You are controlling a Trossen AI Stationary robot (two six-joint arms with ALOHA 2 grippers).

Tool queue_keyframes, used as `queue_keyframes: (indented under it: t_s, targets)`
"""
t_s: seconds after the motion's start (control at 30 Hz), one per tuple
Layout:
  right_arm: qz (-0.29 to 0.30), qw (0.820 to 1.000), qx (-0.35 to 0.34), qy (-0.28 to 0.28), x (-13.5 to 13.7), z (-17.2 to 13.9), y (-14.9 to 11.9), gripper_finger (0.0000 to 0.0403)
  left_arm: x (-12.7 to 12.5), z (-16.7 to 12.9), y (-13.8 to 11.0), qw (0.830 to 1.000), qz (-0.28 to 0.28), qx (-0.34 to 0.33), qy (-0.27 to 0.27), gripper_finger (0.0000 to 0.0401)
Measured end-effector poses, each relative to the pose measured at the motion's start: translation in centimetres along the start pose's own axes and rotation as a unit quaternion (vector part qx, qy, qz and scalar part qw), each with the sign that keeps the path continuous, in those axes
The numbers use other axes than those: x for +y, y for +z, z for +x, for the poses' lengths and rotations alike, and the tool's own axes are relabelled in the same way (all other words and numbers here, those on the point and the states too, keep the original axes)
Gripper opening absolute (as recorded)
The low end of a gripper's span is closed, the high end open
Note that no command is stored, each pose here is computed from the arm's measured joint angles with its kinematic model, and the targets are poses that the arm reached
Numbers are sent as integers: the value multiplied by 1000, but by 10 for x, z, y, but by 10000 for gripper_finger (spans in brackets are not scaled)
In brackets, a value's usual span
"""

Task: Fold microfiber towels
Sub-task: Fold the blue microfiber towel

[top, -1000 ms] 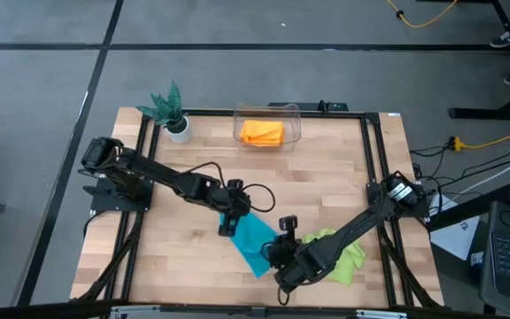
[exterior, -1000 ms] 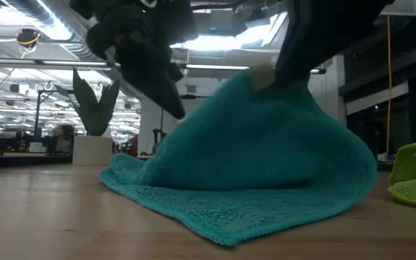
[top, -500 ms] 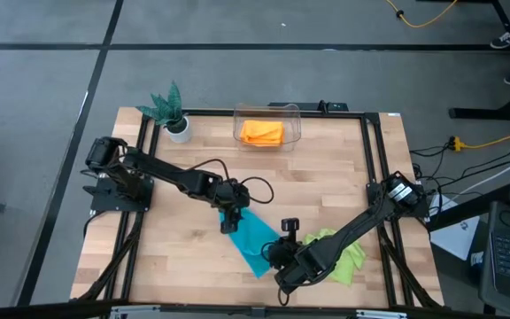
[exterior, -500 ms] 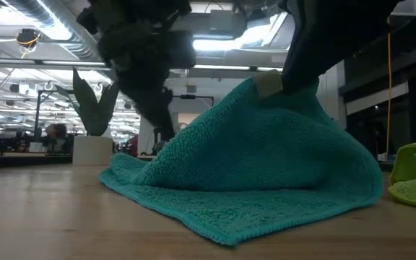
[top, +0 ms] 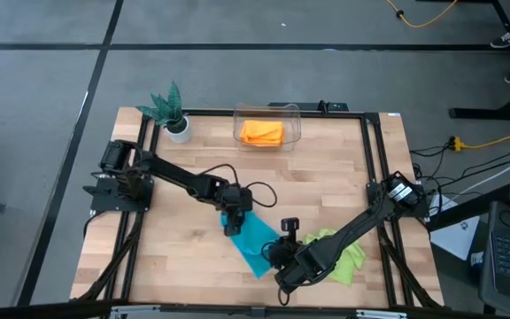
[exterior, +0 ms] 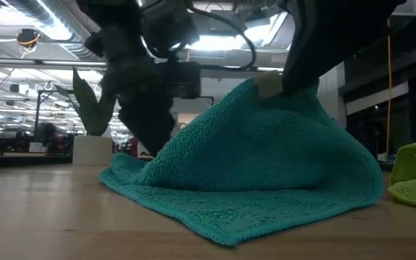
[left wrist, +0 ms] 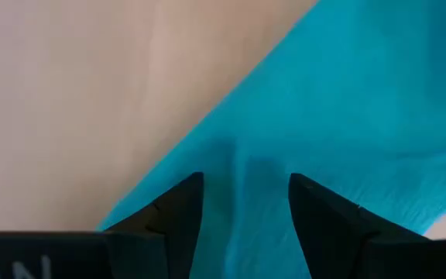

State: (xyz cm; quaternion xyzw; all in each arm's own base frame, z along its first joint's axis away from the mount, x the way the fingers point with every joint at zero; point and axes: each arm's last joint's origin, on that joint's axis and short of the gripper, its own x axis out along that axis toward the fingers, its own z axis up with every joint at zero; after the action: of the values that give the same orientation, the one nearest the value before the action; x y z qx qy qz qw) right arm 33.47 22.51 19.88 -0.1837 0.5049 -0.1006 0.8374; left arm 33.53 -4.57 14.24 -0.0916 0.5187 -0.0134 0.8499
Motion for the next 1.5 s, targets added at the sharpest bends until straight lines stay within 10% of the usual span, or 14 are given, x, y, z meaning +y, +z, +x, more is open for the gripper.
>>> queue_keyframes:
  t_s: [0.7,1.13,1.5]
  targets:
    - [-2,1000,-4,-4,0,0,0,8,-8,0,-4,999,42,12,-20,178]
    - [-1,1000,-4,-4,0,0,0,8,-11,3,-5,997,49,-3,51,14]
    - [13,999,2,-38,1,-4,-6,8,-43,-59,9,996,39,-47,66,0]
